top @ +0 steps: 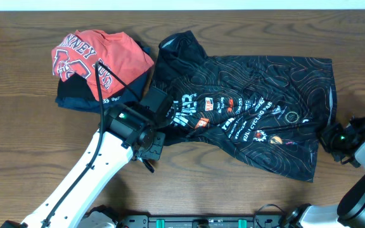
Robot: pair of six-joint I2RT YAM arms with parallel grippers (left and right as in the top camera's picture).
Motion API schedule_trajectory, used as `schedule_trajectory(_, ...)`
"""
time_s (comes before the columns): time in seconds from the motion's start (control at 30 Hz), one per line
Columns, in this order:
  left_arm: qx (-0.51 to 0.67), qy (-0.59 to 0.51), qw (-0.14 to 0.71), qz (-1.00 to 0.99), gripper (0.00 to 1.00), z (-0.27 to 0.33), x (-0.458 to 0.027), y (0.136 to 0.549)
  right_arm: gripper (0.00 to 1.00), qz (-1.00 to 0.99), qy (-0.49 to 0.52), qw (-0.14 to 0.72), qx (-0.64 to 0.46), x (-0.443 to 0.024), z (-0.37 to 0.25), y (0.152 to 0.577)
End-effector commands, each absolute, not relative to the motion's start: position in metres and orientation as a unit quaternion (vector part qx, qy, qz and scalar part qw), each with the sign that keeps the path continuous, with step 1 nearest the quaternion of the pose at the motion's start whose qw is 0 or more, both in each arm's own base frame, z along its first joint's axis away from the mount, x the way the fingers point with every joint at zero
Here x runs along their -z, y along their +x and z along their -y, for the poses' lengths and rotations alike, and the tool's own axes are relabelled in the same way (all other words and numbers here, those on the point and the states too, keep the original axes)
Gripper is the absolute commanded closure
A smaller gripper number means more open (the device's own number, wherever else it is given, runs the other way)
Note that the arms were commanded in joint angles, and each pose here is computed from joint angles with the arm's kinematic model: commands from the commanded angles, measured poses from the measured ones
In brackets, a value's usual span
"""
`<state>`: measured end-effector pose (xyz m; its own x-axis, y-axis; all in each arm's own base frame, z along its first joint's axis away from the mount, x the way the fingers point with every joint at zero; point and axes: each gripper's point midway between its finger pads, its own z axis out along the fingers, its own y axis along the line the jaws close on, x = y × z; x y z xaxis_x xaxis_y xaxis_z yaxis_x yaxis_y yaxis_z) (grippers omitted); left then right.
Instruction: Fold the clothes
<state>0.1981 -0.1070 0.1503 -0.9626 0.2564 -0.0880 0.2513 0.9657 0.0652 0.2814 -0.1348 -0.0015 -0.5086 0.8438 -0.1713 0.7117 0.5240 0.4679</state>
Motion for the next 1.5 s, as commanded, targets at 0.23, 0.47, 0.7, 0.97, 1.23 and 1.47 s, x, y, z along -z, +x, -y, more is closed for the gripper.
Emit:
schedule_trajectory(0.23, -0.047, 0.122, 0.055, -0.99, 0.94, 0.098, -0.156, 0.2, 0.99, -0.817, 0.434, 0.347, -0.152, -0.09, 0.207, 0.356)
schedule_trajectory(0.47, -0.044, 0.122, 0.06, -0.99, 0.94, 0.099, -0.156, 0.202, 0.31, -0.827, 0.433, 0.324, -0.155, -0.087, 0.201, 0.35)
schedule_trajectory(0.7, -0.044, 0.121, 0.062, -0.99, 0.94, 0.1, -0.157, 0.203, 0.37, -0.845, 0.49, 0.156, -0.146, -0.045, 0.165, 0.287)
schedule_trajectory(0.97, -0.04, 0.121, 0.069, -0.989, 0.94, 0.102, -0.157, 0.206, 0.52, -0.863, 0.468, 0.134, -0.132, -0.008, 0.142, 0.268)
schedule_trajectory(1.23, -0.04, 0.121, 0.069, -0.989, 0.94, 0.102, -0.157, 0.206, 0.99, -0.794, 0.424, 0.365, -0.237, -0.077, 0.173, 0.363)
schedule_trajectory(1.47, -0.04, 0.121, 0.069, -0.989, 0.94, 0.102, -0.157, 0.206, 0.53, -0.783, 0.376, 0.372, -0.327, -0.098, 0.143, 0.375)
